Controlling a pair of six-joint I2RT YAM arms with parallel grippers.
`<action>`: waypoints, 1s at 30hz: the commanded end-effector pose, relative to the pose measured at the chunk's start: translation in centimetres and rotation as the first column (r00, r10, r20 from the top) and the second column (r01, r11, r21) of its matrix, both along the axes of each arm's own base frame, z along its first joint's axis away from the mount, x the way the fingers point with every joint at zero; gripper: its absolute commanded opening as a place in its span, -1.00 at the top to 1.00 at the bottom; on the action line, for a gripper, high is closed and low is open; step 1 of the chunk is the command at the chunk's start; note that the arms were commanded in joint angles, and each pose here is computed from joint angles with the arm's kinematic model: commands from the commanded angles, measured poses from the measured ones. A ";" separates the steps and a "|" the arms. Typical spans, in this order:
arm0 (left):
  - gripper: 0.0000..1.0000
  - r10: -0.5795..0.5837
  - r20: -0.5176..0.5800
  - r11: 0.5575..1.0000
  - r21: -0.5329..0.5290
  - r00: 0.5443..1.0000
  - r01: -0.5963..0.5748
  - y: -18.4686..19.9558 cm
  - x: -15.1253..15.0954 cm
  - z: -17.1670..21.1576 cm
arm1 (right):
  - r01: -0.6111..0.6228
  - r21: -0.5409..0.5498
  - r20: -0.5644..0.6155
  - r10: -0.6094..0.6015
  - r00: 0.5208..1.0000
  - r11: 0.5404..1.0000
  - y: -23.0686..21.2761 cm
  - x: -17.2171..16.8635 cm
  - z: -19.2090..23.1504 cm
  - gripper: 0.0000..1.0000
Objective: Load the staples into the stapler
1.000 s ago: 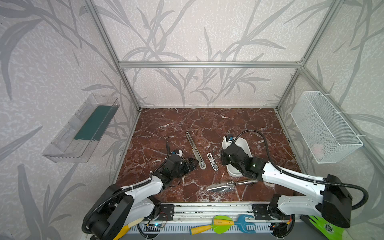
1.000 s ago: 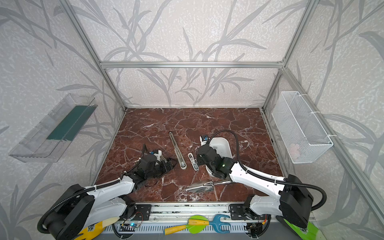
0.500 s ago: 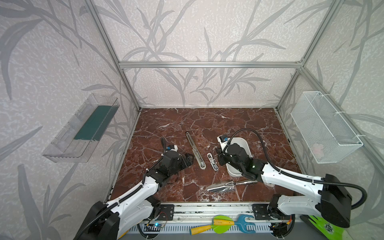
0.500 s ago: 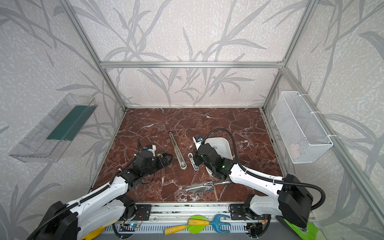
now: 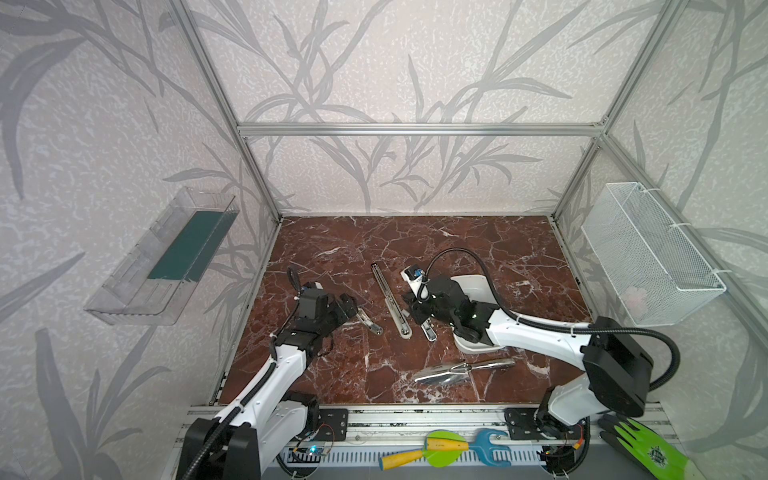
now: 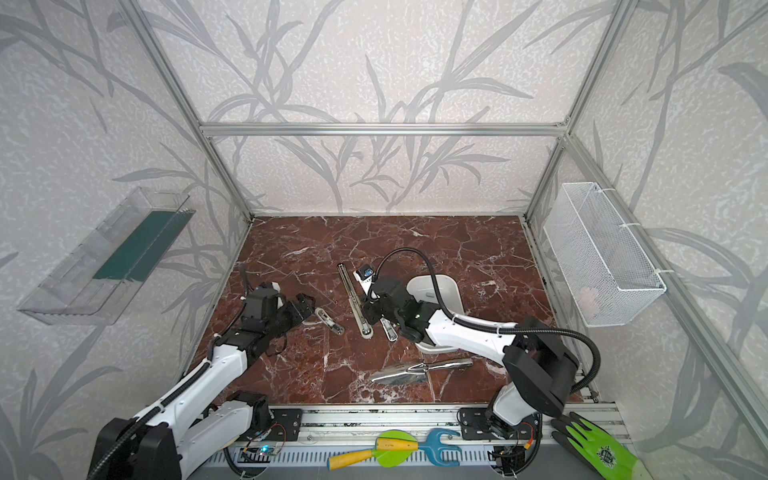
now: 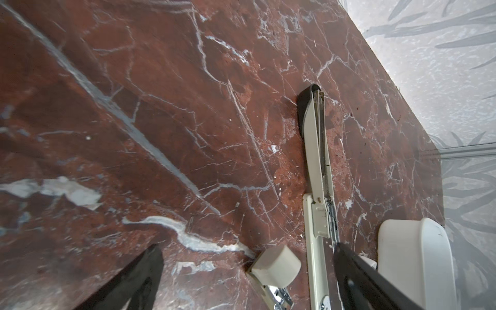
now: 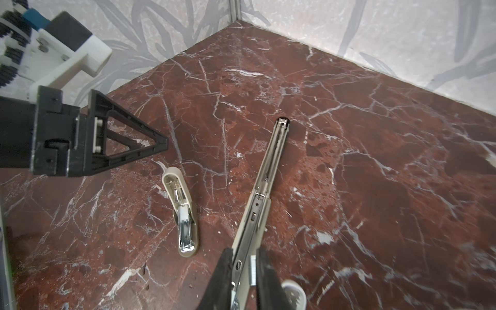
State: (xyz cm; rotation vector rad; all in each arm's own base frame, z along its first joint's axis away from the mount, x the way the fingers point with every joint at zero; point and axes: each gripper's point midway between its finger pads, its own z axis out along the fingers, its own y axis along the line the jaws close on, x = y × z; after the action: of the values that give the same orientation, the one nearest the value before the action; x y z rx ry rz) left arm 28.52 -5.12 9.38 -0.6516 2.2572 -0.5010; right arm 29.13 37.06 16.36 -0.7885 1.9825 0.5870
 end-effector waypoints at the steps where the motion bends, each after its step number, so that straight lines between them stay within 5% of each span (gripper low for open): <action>1: -0.98 0.069 0.013 0.989 0.129 0.998 -0.070 2.8 -1.6 -0.1 | -0.086 0.017 -0.001 0.086 0.996 0.996 2.6 0.1 0.0 0.64; 19: -0.98 0.121 0.046 0.983 0.132 0.992 -0.126 3.9 -3.0 -0.8 | -0.181 -0.046 -0.080 0.177 0.981 0.982 6.7 1.2 -4.4 0.73; 30: -0.98 0.103 0.033 0.987 0.119 0.994 -0.106 3.5 -2.8 -1.0 | -0.032 -0.093 -0.049 0.027 0.998 0.995 3.6 2.3 -4.1 0.66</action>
State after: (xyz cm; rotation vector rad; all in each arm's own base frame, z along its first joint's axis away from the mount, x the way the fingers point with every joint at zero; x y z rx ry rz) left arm 25.69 -1.86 8.56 -0.6885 2.1991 -0.3257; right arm 30.87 42.18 11.03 -0.9430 2.0517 0.6109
